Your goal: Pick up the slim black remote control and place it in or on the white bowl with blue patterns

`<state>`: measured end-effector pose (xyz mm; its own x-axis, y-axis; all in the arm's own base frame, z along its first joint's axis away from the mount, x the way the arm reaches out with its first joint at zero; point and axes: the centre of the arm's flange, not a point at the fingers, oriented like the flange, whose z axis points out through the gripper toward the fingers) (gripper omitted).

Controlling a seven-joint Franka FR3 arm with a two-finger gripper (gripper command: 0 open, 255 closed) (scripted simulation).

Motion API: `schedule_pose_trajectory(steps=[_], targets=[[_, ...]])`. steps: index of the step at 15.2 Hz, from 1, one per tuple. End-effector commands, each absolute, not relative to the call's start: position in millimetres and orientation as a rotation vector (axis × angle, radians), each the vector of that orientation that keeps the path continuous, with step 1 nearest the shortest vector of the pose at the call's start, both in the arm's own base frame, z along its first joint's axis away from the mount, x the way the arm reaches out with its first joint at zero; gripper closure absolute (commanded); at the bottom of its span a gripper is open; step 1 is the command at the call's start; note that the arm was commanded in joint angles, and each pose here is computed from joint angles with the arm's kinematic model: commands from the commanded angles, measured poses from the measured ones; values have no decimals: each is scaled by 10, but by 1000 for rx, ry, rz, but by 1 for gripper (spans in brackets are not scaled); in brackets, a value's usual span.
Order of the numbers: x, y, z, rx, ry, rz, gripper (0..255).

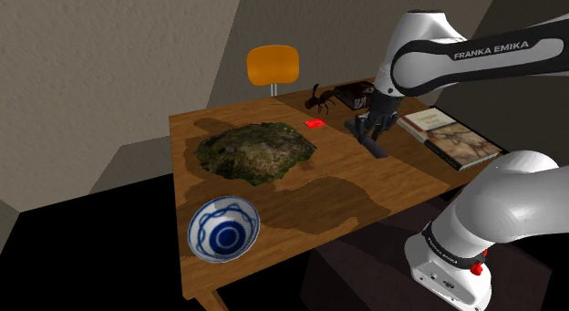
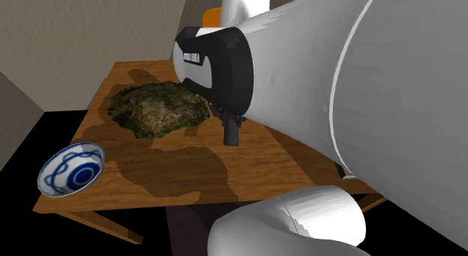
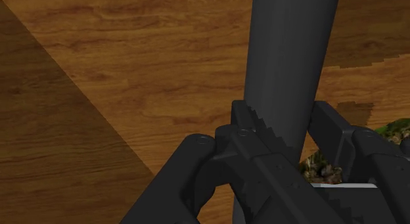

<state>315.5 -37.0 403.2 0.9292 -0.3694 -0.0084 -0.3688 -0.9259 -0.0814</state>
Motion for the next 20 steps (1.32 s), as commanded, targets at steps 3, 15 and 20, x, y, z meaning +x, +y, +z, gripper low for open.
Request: schedule_pose_trajectory(steps=[3,15,20], targets=[[3163,-245,4137,-3005,576,-10,255],[3315,1331,4104,-3005,576,-10,255],[3379,1987,4091,-3005,576,-10,255]])
